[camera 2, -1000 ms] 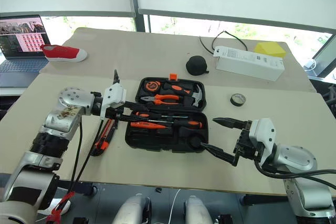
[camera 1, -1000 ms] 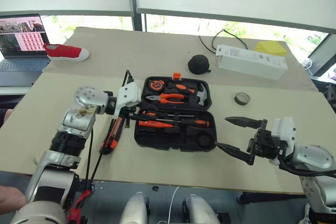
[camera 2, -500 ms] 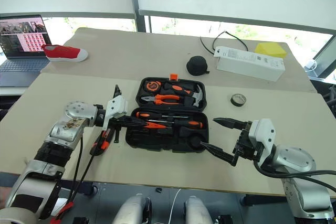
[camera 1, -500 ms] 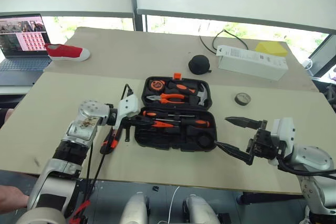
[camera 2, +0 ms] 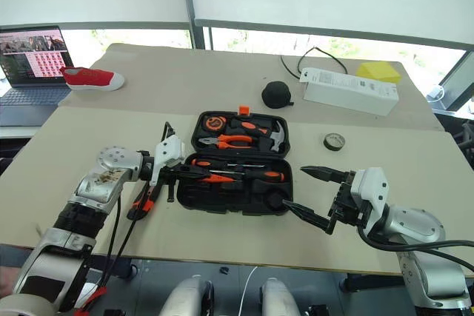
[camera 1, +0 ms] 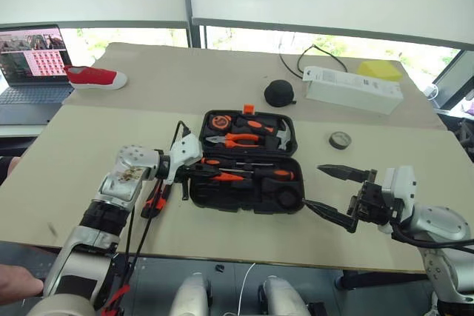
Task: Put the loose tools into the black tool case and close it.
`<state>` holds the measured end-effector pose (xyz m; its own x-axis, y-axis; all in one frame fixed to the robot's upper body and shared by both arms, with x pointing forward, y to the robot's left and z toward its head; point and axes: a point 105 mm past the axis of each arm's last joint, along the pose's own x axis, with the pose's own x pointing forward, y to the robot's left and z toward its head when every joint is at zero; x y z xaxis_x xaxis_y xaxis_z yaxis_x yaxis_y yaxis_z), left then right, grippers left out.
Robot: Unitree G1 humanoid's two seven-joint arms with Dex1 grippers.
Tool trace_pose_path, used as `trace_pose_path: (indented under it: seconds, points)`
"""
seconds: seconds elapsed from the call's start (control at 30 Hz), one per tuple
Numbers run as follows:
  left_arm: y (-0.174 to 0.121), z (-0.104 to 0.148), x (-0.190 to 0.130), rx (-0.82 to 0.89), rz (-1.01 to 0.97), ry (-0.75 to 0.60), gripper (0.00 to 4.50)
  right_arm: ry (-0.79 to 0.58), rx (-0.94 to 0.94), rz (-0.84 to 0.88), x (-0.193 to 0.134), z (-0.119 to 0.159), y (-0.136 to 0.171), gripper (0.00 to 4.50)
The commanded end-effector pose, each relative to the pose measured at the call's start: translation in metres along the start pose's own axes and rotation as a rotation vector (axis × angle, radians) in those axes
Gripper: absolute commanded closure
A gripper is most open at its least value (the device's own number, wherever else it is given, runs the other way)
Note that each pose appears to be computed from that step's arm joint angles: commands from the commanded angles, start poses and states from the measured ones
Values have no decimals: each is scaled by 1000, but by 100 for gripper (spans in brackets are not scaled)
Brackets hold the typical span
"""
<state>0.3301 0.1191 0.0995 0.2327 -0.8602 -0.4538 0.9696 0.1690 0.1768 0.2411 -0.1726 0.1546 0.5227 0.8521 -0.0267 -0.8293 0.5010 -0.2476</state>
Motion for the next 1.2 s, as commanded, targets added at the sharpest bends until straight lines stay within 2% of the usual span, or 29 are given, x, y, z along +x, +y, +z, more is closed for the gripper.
trace_pose_path:
  seconds: [0.03, 0.2, 0.37, 0.5, 0.57, 0.73, 0.9, 1.2]
  points:
    - [-12, -26, 12, -63, -7, 49, 447, -32, -29, -3, 1, 10, -1, 0]
    - [-12, -28, 20, -88, 25, 18, 447, -36, -31, -4, 2, 9, -1, 0]
    - [-9, -27, 14, -91, 48, -3, 447, -36, -29, 0, 2, 9, -1, 0]
    - [-8, 0, -4, -19, 43, -153, 447, -34, -25, 1, 1, 8, -1, 0]
    - [-5, 5, -10, -4, 57, -182, 447, -33, -22, 1, 0, 7, 0, 0]
    - [4, 11, -11, 27, 98, -173, 447, -37, -15, 6, 2, 6, 0, 0]
    - [10, 0, -2, 3, 126, -108, 447, -40, -14, 9, 4, 6, 0, 0]
    - [2, -9, 7, -14, 62, -74, 447, -42, -10, 7, 5, 8, 1, 0]
